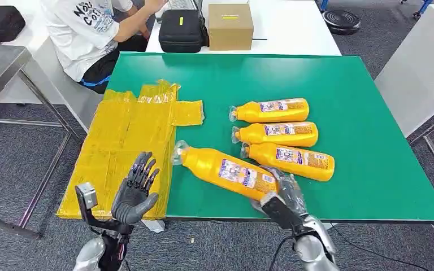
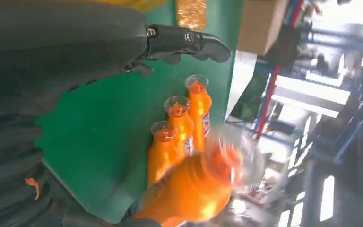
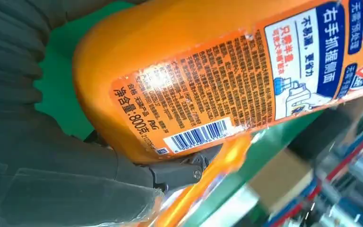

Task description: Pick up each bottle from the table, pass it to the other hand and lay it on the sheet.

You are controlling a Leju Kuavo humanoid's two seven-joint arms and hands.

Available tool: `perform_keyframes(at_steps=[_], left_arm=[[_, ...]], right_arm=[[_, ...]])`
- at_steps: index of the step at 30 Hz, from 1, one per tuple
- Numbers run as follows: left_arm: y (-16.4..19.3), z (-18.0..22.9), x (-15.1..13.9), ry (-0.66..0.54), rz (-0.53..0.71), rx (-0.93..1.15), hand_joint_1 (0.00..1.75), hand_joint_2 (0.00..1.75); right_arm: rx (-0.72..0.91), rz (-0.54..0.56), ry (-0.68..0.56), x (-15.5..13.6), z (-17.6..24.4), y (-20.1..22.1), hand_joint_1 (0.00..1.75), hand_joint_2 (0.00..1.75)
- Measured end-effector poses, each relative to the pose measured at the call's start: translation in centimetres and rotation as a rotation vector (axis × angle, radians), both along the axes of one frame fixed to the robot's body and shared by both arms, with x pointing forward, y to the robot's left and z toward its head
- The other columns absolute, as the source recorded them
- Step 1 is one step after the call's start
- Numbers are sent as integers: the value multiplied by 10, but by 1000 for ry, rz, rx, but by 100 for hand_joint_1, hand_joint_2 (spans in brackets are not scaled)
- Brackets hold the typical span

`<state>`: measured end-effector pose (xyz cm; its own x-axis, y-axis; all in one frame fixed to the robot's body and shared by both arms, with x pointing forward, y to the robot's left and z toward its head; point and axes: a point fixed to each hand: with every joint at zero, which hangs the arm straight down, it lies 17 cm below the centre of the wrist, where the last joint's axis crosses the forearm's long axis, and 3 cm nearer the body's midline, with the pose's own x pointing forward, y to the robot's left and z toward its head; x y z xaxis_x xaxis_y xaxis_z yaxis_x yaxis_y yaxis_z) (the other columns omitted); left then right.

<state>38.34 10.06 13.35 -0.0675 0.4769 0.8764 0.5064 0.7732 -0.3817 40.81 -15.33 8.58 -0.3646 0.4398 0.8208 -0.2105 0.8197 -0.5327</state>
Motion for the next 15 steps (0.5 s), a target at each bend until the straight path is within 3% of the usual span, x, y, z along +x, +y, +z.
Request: perform_keyframes(at_steps=[15], left_arm=[[-11, 13, 21, -90, -58, 97, 0, 175]], right_arm=[[106, 150, 21, 11, 11, 75, 175, 175]])
